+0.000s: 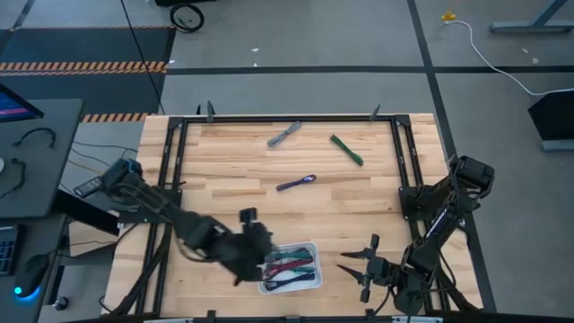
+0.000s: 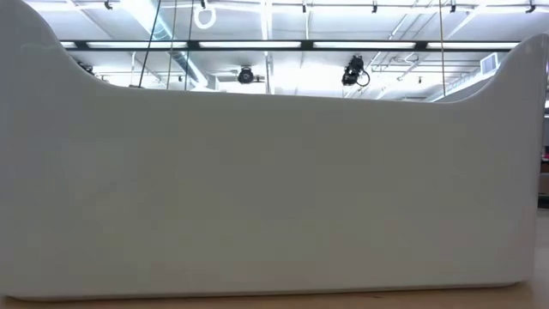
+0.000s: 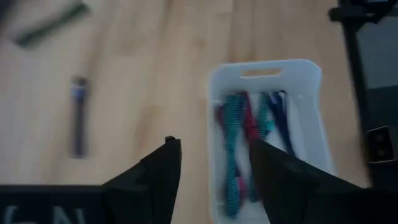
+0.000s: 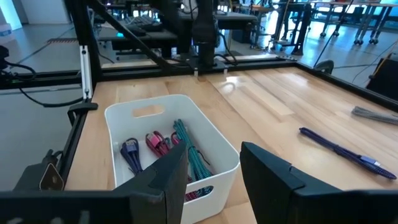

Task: Pick and place USB-C Cables
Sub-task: Put the purple USB cable into the white bin

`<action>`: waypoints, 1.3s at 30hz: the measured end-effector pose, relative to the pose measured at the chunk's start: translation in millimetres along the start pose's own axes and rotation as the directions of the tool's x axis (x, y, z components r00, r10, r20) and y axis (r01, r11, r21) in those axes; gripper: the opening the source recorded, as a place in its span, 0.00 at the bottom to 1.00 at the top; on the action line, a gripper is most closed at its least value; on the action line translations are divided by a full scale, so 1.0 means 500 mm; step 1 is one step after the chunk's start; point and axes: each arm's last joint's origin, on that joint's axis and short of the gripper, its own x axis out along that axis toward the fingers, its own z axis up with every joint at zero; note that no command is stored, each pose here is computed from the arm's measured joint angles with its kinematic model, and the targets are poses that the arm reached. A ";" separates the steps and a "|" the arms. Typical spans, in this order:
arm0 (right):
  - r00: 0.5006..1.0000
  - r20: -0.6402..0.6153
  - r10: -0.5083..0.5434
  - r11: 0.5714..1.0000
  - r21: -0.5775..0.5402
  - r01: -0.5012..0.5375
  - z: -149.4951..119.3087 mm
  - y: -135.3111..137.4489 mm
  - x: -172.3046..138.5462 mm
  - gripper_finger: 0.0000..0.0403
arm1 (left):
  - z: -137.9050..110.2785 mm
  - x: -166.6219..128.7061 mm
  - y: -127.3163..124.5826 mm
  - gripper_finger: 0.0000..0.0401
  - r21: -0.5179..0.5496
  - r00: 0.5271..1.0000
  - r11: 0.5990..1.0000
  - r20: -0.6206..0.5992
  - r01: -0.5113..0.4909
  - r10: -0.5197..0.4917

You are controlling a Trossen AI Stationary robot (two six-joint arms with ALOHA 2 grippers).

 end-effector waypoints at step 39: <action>0.850 -0.481 0.215 0.933 -0.156 -0.324 -0.040 -0.547 0.514 0.44 | -0.422 0.114 0.280 0.21 -0.515 0.840 0.853 0.498 0.086 0.216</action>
